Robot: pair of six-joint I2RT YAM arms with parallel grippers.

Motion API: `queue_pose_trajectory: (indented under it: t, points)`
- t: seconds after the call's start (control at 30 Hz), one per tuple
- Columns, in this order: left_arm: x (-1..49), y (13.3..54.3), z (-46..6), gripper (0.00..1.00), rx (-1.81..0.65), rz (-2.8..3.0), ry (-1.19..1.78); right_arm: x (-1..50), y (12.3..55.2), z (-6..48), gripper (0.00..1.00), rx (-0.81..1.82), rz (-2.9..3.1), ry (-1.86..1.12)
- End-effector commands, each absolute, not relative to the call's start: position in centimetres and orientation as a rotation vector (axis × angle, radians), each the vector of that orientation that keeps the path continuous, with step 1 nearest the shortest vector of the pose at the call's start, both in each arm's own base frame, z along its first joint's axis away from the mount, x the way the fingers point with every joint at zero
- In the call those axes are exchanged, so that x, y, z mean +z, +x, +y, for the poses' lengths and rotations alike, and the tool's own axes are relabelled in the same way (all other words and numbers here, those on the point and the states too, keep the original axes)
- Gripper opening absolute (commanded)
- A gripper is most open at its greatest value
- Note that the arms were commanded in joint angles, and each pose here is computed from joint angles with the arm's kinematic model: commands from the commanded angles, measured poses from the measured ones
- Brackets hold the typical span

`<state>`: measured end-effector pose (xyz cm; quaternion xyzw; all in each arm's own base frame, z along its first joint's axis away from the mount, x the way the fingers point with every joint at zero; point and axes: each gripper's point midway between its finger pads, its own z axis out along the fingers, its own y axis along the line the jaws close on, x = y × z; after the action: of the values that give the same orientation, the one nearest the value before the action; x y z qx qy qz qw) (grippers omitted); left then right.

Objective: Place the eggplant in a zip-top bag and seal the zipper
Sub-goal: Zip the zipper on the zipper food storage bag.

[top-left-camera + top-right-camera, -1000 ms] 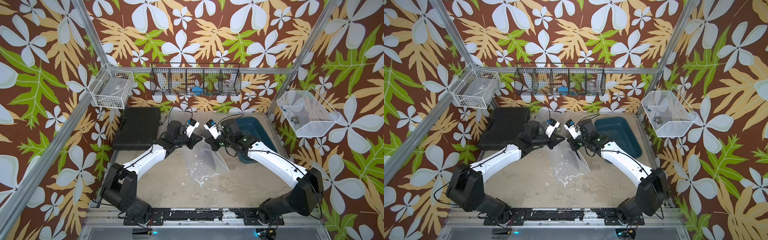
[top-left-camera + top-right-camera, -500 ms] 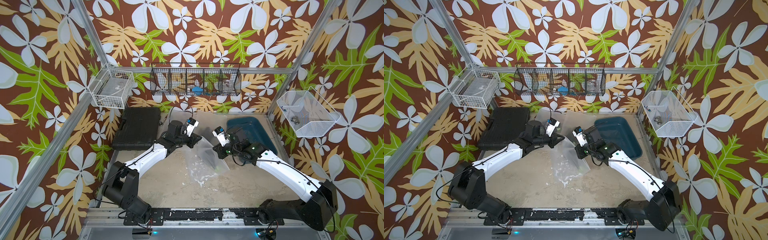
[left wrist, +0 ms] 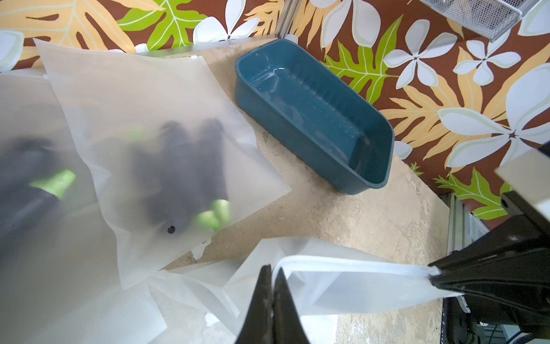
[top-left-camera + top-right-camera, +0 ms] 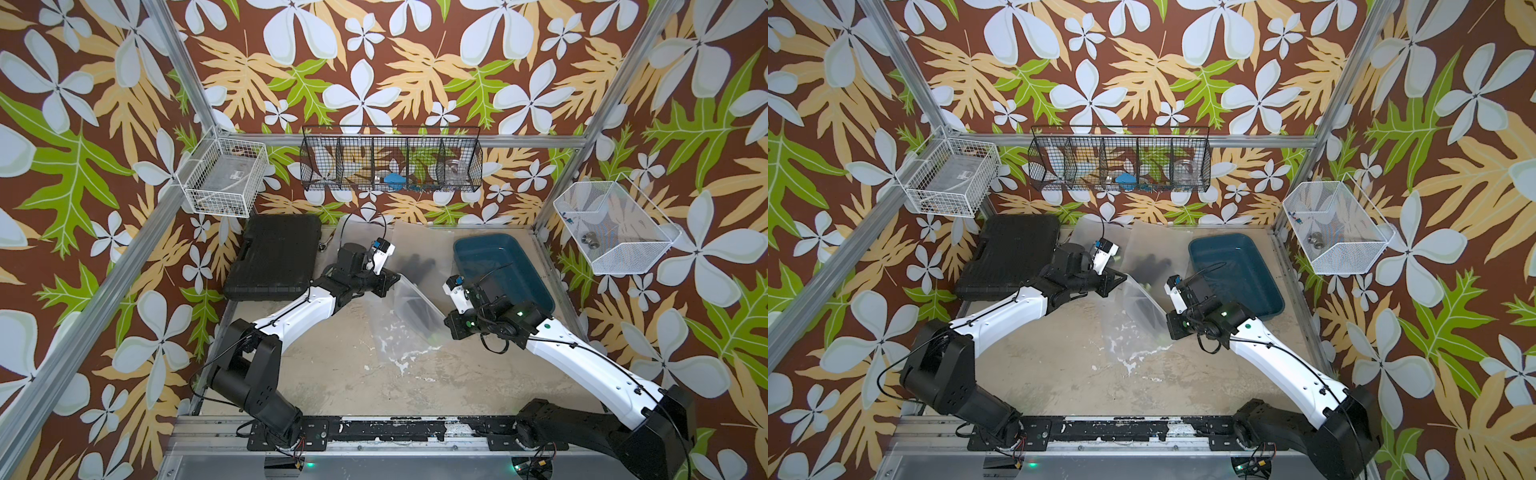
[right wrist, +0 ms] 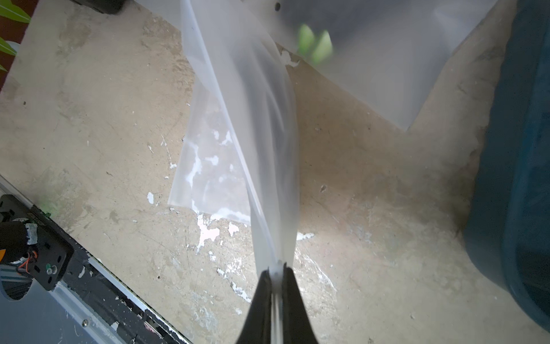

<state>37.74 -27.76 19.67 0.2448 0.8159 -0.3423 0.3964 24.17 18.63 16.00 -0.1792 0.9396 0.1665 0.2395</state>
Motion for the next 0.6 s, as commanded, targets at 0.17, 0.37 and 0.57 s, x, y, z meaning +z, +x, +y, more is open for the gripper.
queue_pose_trajectory:
  t: [0.17,0.37,0.57]
  points:
    - [20.4,39.3,-27.3,0.00,-0.835,2.042,0.566,14.7,21.7,16.5,0.09,0.387,2.686,-0.463]
    - [19.9,38.4,-27.8,0.00,-0.892,2.052,0.590,18.1,24.1,17.5,0.17,0.415,2.563,-0.405]
    - [19.7,38.3,-27.7,0.00,-0.898,2.060,0.576,20.5,26.2,14.8,0.34,0.394,2.434,-0.192]
